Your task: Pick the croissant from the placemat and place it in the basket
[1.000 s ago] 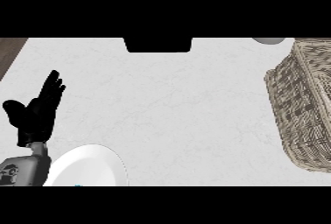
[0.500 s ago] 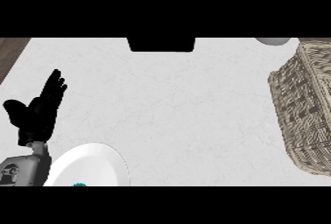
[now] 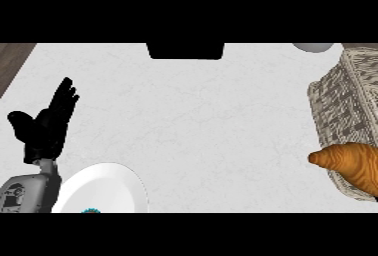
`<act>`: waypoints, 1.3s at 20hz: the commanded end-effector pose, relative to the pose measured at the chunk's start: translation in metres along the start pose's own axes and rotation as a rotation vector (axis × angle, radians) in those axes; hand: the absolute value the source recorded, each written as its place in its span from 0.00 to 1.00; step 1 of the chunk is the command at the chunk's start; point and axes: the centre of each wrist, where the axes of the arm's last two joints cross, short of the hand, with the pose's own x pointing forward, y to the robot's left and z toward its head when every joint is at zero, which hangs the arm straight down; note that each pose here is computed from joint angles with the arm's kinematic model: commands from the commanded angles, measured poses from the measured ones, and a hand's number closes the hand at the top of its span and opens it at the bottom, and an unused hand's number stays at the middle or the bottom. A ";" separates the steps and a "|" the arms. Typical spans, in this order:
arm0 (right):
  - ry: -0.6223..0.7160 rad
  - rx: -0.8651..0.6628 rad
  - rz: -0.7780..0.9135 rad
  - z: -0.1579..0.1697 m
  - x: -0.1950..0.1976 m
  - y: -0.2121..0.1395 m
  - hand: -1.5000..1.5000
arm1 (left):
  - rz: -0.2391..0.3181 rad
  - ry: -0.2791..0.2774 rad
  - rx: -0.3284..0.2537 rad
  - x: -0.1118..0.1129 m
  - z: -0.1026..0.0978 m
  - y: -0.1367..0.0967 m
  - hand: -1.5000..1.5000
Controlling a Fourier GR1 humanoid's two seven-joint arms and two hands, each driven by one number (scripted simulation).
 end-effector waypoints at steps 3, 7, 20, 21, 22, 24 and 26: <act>0.064 0.016 0.038 -0.045 -0.026 0.008 1.00 | -0.001 0.008 -0.006 0.015 -0.002 0.002 0.50; 0.106 0.039 0.056 -0.052 -0.048 -0.008 1.00 | 0.019 0.013 0.020 -0.014 -0.002 0.001 0.50; 0.113 0.059 -0.051 -0.096 -0.122 -0.021 1.00 | 0.018 0.030 -0.005 -0.002 -0.007 -0.008 0.50; -0.092 0.034 0.474 -0.097 -0.053 -0.059 1.00 | -0.009 0.011 0.006 0.002 -0.002 0.002 0.50; -0.139 0.028 0.530 -0.099 -0.046 -0.069 1.00 | -0.013 0.007 0.011 -0.002 -0.001 -0.001 0.50; -0.229 0.020 0.606 -0.094 -0.062 -0.053 1.00 | -0.002 0.003 -0.017 0.003 -0.001 -0.004 0.50; -0.270 0.000 0.680 -0.089 -0.079 -0.044 1.00 | -0.017 0.005 0.016 -0.004 0.000 0.004 0.50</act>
